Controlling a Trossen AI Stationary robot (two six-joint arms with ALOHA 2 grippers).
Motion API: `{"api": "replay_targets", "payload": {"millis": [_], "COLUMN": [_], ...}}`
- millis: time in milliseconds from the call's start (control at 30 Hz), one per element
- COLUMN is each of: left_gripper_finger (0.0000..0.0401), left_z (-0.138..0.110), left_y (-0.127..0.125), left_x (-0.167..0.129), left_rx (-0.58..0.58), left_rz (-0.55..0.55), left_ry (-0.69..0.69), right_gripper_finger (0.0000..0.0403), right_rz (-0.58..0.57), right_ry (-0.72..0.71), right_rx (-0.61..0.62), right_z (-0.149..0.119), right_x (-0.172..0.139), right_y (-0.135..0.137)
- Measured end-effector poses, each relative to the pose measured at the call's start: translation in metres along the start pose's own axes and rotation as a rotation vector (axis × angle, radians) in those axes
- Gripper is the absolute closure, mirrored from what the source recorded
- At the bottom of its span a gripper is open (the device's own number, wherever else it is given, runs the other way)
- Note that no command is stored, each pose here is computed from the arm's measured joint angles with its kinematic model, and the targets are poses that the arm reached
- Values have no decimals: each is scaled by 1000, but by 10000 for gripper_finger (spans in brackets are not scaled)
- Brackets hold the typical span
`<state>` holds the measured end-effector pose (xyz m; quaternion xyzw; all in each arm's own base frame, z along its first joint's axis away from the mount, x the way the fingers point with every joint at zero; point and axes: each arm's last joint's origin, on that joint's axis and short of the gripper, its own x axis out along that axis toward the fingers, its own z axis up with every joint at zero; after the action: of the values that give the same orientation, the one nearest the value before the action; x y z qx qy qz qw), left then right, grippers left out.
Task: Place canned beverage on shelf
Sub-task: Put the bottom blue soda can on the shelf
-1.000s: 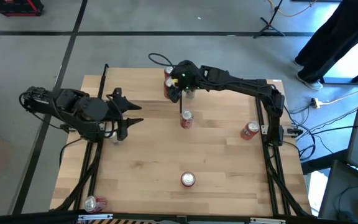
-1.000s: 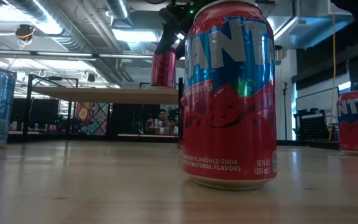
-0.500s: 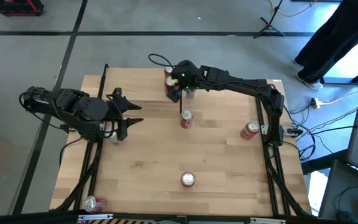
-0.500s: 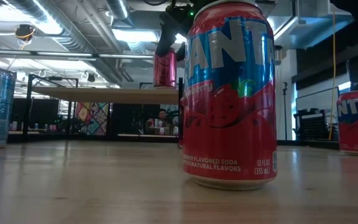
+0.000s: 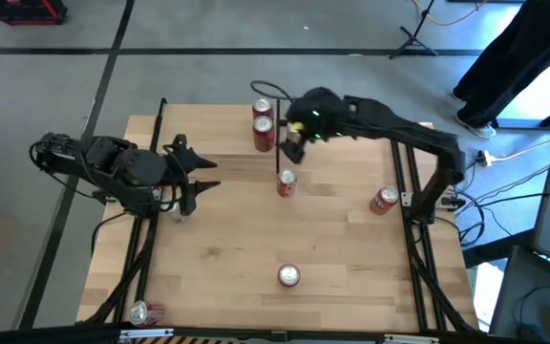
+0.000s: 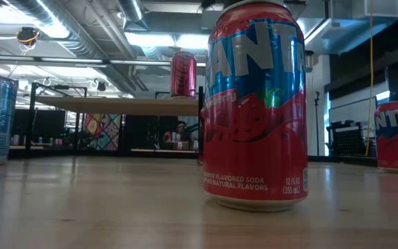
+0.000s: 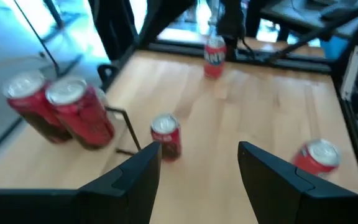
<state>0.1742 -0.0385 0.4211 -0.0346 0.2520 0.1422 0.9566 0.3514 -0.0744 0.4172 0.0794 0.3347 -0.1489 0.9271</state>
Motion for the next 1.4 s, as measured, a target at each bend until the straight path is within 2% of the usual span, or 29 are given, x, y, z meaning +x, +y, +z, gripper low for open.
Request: {"api": "replay_targets", "payload": {"millis": [167, 267, 400, 567, 667, 800, 1000, 1200, 1400], "left_gripper_finger": [180, 153, 105, 73, 72, 79, 86, 87, 87], "left_z": [-12, -21, -31, -49, -64, -83, -105, -133, -145], "left_y": [3, 8, 14, 16, 17, 16, 18, 29, 33], "left_x": [-1, -2, -4, -4, 1, 7, 12, 17, 29], "left_rx": [-105, -182, -249, -235, -191, -105, -32, -46, -23], "left_rz": [-3, 43, 96, 95, 110, 76, 17, 29, 4], "left_ry": [127, 222, 335, 518, 634, 781, 895, 1000, 1032], "right_gripper_finger": [9, 9, 9, 9, 9, 8, 8, 8, 8], "right_rz": [-37, -78, -69, -56, -64, -41, -40, -35, -34], "right_ry": [60, 78, 115, 211, 262, 312, 342, 327, 318], "right_rx": [-73, -108, -123, -99, -106, -87, -86, -83, -82], "right_z": [-13, -18, -30, -50, -62, -74, -83, -81, -81], "right_x": [-19, -21, -12, 7, 18, 28, 34, 35, 35], "right_y": [26, 38, 48, 47, 47, 48, 49, 50, 50]}}
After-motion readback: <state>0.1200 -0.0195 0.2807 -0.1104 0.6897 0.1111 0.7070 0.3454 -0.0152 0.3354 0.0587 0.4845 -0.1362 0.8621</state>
